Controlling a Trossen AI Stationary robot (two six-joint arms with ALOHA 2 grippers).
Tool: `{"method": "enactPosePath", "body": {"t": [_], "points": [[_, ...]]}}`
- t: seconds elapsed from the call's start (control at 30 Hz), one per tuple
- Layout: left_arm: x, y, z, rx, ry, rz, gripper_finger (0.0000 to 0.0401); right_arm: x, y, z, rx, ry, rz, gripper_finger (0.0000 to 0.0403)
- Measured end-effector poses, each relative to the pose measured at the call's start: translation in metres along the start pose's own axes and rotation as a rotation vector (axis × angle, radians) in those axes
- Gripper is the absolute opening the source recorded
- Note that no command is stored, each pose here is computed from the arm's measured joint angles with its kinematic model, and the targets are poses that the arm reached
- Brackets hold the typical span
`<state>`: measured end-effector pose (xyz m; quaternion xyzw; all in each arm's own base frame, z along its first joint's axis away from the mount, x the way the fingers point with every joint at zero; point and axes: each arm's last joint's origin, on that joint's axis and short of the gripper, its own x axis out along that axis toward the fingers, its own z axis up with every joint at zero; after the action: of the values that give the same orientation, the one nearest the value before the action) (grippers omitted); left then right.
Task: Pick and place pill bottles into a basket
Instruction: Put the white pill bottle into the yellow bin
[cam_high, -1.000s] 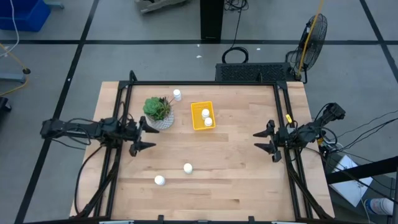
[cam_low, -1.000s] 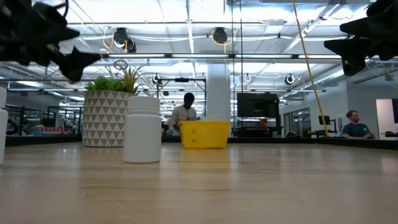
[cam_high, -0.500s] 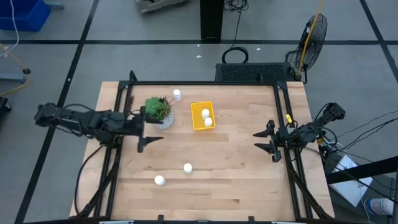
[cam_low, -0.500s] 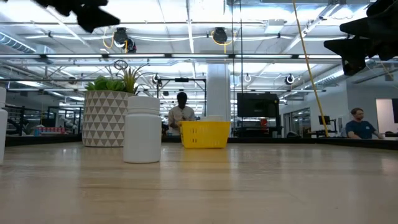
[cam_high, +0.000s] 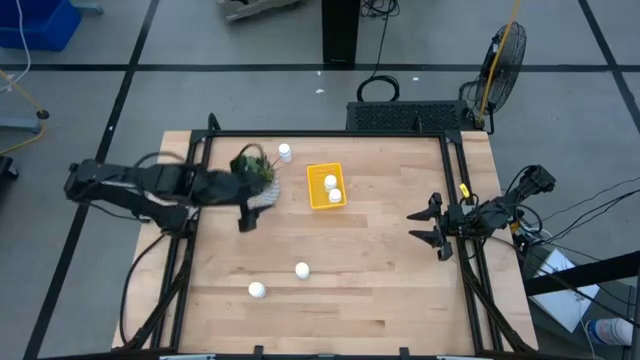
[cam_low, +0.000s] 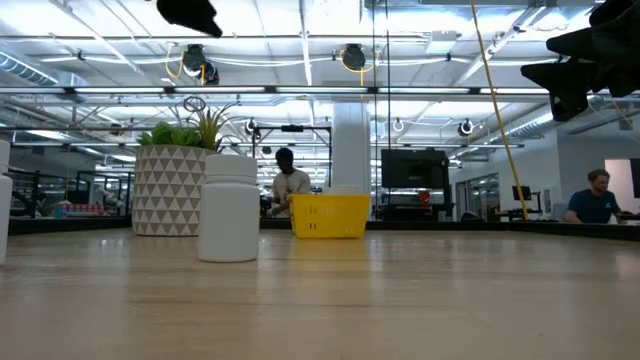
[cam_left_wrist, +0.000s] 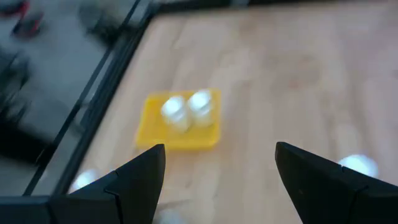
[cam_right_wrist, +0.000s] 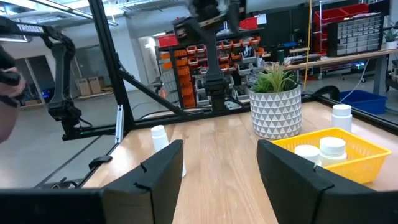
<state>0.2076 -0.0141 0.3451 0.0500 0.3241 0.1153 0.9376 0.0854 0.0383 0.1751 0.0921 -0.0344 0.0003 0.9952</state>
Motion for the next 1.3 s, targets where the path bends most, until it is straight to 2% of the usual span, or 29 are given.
{"method": "enactPosePath", "body": {"t": [0.13,0.4,0.67,0.8,1.03,1.3], "points": [[-0.001,0.026,0.017,-0.044,0.121,0.059,0.031,0.0,0.0,0.0,0.0,0.0,0.0,0.0196],[0.003,0.087,0.046,-0.042,0.321,0.142,0.031,0.0,0.0,0.0,0.0,0.0,0.001,0.0196],[0.034,0.157,0.054,-0.077,0.533,0.174,0.031,0.0,0.0,0.0,0.0,0.0,0.0,0.0196],[0.048,0.188,0.058,-0.083,0.583,0.195,0.031,0.0,0.0,0.0,0.0,0.0,0.0,0.0196],[0.063,0.224,0.069,-0.082,0.586,0.213,0.031,0.0,0.0,0.0,0.0,0.0,0.001,0.0196],[0.104,0.244,0.05,-0.089,0.7,0.146,0.031,0.0,0.0,0.0,0.0,0.0,0.001,0.0196]]}}
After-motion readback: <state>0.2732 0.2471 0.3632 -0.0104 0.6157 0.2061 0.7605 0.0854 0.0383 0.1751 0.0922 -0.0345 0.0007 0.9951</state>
